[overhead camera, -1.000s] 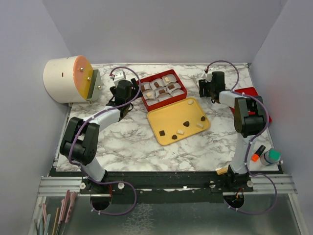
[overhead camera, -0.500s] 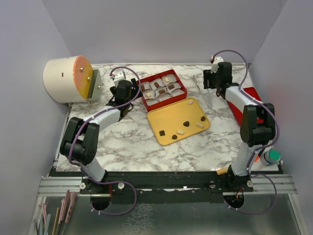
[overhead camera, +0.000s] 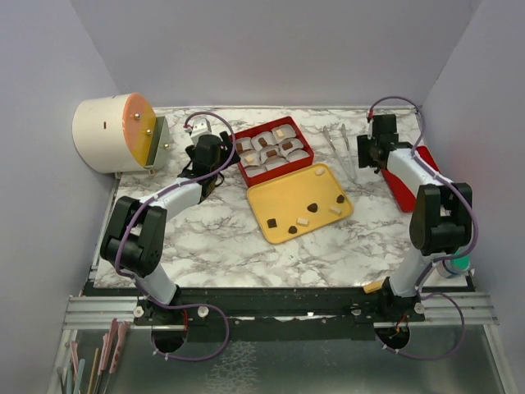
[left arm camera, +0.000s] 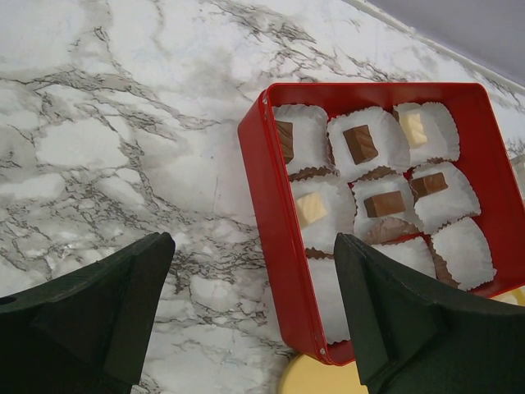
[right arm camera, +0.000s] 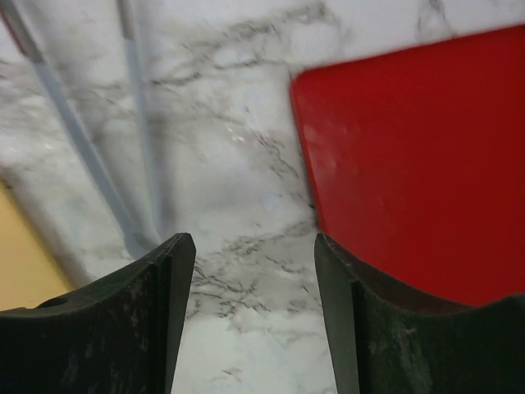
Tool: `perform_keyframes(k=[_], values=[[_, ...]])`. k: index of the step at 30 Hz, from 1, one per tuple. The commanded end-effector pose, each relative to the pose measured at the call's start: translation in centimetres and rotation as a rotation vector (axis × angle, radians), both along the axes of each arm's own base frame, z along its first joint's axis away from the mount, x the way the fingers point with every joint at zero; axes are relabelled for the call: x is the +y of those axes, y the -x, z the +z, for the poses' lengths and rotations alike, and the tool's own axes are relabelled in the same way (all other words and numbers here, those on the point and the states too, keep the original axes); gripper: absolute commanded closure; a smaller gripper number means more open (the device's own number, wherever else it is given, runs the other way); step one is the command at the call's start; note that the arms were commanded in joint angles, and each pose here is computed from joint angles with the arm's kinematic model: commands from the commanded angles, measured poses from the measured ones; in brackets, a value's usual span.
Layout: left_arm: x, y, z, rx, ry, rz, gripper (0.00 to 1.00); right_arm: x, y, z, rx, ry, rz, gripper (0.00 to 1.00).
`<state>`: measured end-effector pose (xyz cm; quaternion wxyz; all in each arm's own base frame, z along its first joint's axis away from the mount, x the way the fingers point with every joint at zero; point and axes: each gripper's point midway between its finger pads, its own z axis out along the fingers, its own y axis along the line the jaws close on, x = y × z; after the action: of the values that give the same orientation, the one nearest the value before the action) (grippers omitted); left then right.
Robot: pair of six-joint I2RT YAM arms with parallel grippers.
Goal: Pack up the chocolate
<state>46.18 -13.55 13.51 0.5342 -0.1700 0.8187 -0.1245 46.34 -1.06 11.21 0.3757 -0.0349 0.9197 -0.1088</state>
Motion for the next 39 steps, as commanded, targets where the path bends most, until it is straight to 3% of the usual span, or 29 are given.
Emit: perform_keyframes(k=[1,24,27,32,39], values=[[-0.6,0.3,0.5,-0.016,0.034,-0.018,0.12,-3.6,3.3,-3.0,0.111,0.017,-0.133,0.35],[-0.5,0.2,-0.2,-0.004,0.029,-0.014,0.12,-7.2,3.4,-10.3,0.205,-0.098,-0.213,0.46],[-0.6,0.1,-0.5,0.002,0.027,-0.016,0.12,-7.4,3.4,-10.8,0.214,-0.124,-0.22,0.59],[-0.6,0.1,-0.7,0.007,0.024,-0.014,0.12,-7.2,3.5,-11.3,0.241,-0.151,-0.222,0.96],[-0.6,0.1,-0.6,0.005,0.024,-0.015,0.12,-6.9,3.1,-9.8,0.205,-0.181,-0.25,1.0]])
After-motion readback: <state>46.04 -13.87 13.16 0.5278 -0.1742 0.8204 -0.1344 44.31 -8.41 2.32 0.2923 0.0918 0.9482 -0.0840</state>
